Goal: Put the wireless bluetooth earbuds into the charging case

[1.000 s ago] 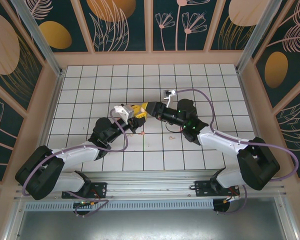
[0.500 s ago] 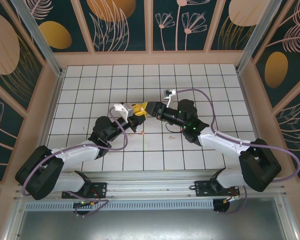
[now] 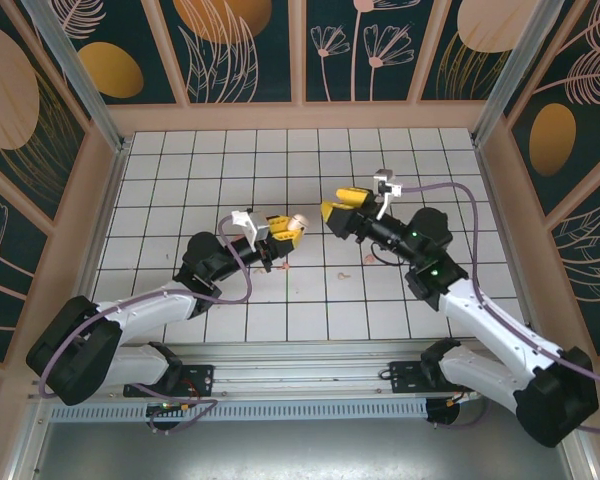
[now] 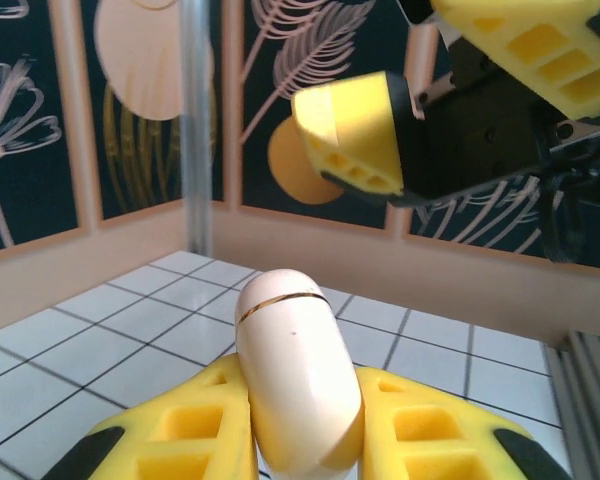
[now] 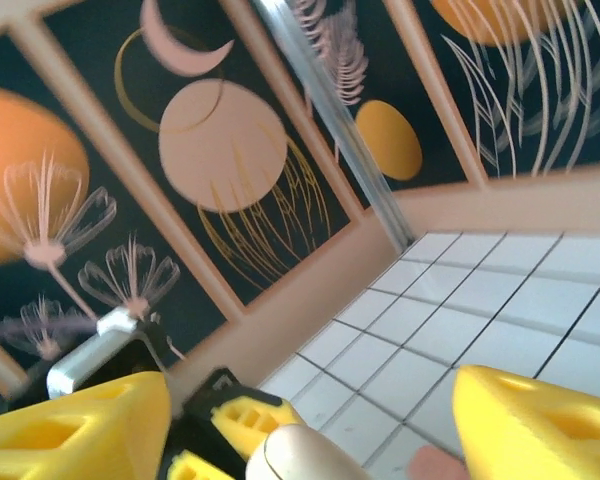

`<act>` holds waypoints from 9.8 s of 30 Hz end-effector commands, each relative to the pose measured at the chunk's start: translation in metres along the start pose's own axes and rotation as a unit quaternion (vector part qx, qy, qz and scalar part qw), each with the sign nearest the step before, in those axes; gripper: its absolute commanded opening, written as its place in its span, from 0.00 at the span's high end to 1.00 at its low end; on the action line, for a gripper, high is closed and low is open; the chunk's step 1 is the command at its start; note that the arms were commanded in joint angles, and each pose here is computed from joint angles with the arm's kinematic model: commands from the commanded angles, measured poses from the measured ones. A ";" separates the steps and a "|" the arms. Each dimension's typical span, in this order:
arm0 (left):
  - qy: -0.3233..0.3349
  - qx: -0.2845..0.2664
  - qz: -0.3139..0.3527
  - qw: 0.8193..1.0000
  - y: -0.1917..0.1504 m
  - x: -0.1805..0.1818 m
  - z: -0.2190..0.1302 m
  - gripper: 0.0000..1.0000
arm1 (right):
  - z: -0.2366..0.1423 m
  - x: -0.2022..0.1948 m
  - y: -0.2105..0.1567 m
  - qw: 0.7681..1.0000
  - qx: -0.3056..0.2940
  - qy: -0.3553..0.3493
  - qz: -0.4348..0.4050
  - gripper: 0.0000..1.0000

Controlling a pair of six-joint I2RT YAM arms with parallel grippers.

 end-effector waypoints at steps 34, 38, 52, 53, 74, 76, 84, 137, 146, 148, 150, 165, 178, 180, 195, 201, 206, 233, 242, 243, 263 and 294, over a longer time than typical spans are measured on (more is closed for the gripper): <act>-0.194 -0.050 0.063 0.978 0.041 -0.020 0.017 0.83 | -0.004 0.003 -0.032 0.900 0.256 0.247 -0.254 0.56; -0.193 -0.048 0.061 0.978 0.041 -0.020 0.017 0.83 | -0.002 0.001 -0.033 0.897 0.258 0.254 -0.252 0.66; -0.135 0.064 0.087 0.985 0.018 -0.008 0.021 0.46 | -0.006 -0.017 -0.033 0.907 0.280 0.114 -0.294 0.84; -0.129 0.085 0.096 0.983 0.015 -0.006 0.020 0.46 | -0.007 -0.024 -0.033 0.906 0.283 0.078 -0.304 0.84; -0.167 0.201 0.168 0.951 -0.016 -0.009 0.011 0.45 | 0.002 -0.036 -0.081 0.816 0.397 0.044 -0.417 0.85; -0.174 0.200 0.163 0.950 -0.017 -0.010 0.011 0.46 | 0.006 -0.035 -0.082 0.817 0.395 0.057 -0.417 0.85; -0.189 0.204 0.153 0.948 -0.021 -0.012 0.012 0.47 | 0.014 -0.029 -0.083 0.818 0.378 0.085 -0.425 0.85; -0.209 0.205 0.123 0.948 -0.027 -0.014 0.015 0.79 | 0.003 -0.023 -0.053 0.864 0.275 0.098 -0.410 0.68; -0.213 0.188 0.120 0.951 -0.025 -0.017 0.014 0.79 | 0.001 -0.028 -0.046 0.882 0.245 0.086 -0.393 0.68; -0.217 0.176 0.118 0.953 -0.024 -0.018 0.014 0.80 | 0.001 -0.032 -0.045 0.889 0.237 0.074 -0.385 0.68; -0.219 0.162 0.112 0.956 -0.024 -0.020 0.014 0.79 | 0.002 -0.034 -0.046 0.891 0.238 0.068 -0.380 0.67; -0.191 0.022 0.063 0.979 -0.027 -0.027 0.010 0.81 | -0.025 -0.018 -0.040 0.912 0.199 0.153 -0.324 0.43; -0.190 0.016 0.060 0.980 -0.026 -0.029 0.007 0.80 | -0.009 -0.026 -0.044 0.911 0.233 0.183 -0.288 0.41; -0.187 0.017 0.058 0.980 -0.027 -0.028 0.007 0.80 | -0.006 -0.026 -0.046 0.908 0.236 0.190 -0.288 0.41; -0.194 0.020 0.053 0.979 -0.027 -0.027 0.012 0.80 | 0.016 -0.042 -0.045 0.922 0.234 0.140 -0.277 0.42; -0.195 0.029 0.053 0.979 -0.029 -0.027 0.011 0.80 | 0.020 -0.042 -0.040 0.928 0.216 0.139 -0.271 0.42; -0.189 0.038 0.057 0.980 -0.032 -0.027 0.010 0.80 | 0.019 -0.047 -0.038 0.933 0.204 0.126 -0.267 0.42; -0.131 0.049 0.024 0.990 -0.059 -0.019 0.010 0.81 | -0.006 -0.046 -0.028 0.949 0.212 0.036 -0.230 0.42; -0.090 0.057 -0.014 0.994 -0.063 -0.003 -0.021 0.81 | -0.040 -0.083 -0.074 0.874 0.386 -0.092 -0.282 0.45; -0.085 0.059 -0.016 0.995 -0.064 -0.002 -0.024 0.81 | -0.041 -0.087 -0.078 0.862 0.404 -0.099 -0.291 0.46; -0.057 0.037 -0.045 0.997 -0.064 0.003 -0.038 0.82 | -0.019 -0.132 -0.140 0.706 0.588 -0.061 -0.390 0.50; -0.048 0.054 -0.051 0.996 -0.071 0.007 -0.035 0.82 | -0.004 -0.173 -0.182 0.676 0.651 -0.045 -0.343 0.67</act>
Point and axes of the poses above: each hand's point on the last joint's axis, 136 mm out from that joint toward the fingers, its own z axis out along the fingers, its own x axis along the line the jaws close on, y = z × x, the point moved 8 cm from there along -z, back along the fingers, and after that the axes turned 13 degrees about z, right-handed, at the moved point
